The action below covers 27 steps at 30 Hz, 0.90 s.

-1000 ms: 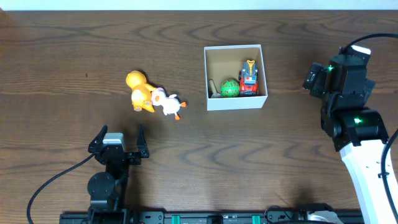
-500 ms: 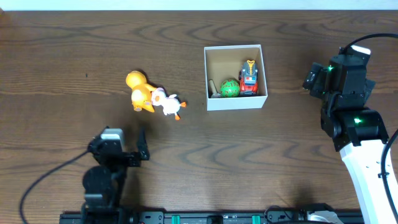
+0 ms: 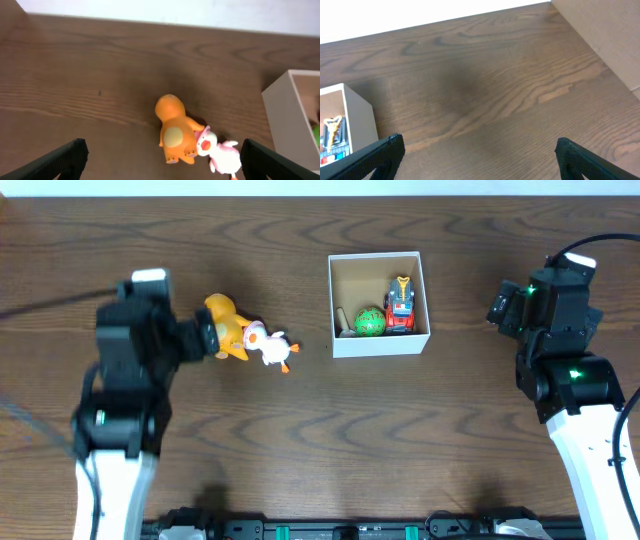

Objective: Pack container
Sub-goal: 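Move the left gripper to the orange toy and grasp it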

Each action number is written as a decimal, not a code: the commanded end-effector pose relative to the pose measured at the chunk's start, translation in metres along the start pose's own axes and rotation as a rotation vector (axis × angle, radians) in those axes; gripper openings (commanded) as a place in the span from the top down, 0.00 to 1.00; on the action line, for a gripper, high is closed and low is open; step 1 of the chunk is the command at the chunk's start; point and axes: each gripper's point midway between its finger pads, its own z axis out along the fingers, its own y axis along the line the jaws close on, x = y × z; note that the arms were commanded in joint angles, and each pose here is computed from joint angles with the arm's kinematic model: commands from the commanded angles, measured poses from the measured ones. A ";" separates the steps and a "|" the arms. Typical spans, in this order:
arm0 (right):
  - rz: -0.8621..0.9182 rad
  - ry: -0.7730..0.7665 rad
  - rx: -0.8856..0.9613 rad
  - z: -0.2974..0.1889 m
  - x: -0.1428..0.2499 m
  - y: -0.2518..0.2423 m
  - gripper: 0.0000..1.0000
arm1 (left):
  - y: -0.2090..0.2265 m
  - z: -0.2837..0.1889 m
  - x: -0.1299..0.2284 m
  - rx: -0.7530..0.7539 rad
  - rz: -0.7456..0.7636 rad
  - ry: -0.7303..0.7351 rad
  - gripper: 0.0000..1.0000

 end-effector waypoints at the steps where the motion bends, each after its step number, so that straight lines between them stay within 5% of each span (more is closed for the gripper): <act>1: 0.016 -0.005 0.006 -0.001 -0.003 -0.003 0.01 | -0.002 0.015 -0.001 0.008 -0.001 0.039 0.02; 11: 0.016 -0.005 0.006 -0.001 -0.003 -0.003 0.01 | -0.006 0.072 0.008 0.002 0.007 0.103 0.03; 18: 0.016 -0.005 0.006 -0.001 -0.003 -0.003 0.01 | -0.007 0.130 0.049 -0.020 -0.051 0.248 0.03; 25: 0.016 -0.005 0.006 -0.001 -0.002 -0.003 0.01 | -0.006 0.171 0.104 -0.054 -0.102 0.417 0.15; 27: 0.016 -0.005 0.006 -0.001 -0.003 -0.003 0.01 | -0.005 0.178 0.120 -0.061 -0.098 0.466 0.30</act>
